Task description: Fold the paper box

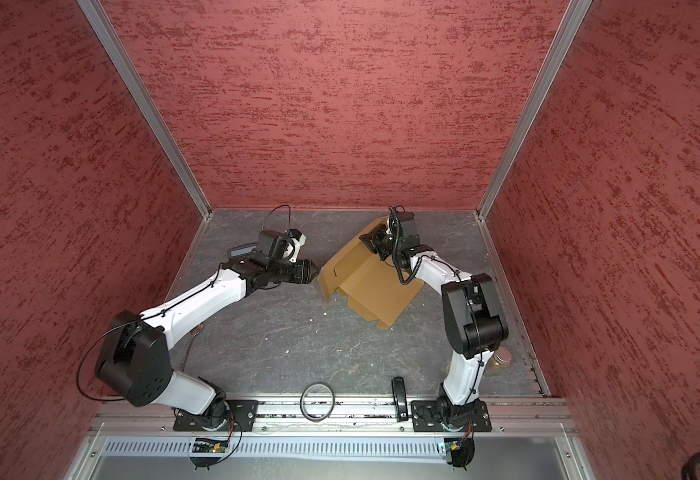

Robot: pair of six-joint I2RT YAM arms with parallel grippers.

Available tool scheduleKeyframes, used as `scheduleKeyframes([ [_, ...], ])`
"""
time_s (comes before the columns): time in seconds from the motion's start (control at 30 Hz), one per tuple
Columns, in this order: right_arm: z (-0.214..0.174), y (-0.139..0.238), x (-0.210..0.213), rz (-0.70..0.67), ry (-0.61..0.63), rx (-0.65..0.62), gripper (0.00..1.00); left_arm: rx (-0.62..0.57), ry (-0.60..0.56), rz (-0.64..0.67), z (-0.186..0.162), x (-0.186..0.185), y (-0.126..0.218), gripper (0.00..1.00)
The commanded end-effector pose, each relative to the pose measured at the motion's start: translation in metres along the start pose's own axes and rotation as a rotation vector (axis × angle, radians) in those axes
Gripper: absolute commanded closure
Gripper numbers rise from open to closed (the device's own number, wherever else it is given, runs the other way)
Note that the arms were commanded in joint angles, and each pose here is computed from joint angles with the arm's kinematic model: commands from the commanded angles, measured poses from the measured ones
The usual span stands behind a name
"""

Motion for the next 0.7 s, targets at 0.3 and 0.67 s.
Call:
scheduleKeyframes([
  [0.3, 0.006, 0.002, 0.018, 0.034, 0.031, -0.036, 0.95, 0.017, 0.066, 0.07, -0.029, 0.038, 0.003, 0.32],
  [0.67, 0.003, 0.002, 0.014, 0.028, 0.027, -0.029, 0.96, 0.037, 0.031, 0.039, -0.052, 0.031, -0.04, 0.32],
])
Point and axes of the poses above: each gripper's point midway between its finger pads, its own y axis back along the fingers, its own x axis along the line the jaws close on, z = x × y, the point moved 2 cm from there along y, back along the fingers, and after that the axes turned 8 degrees about y, right-handed, at the moved point
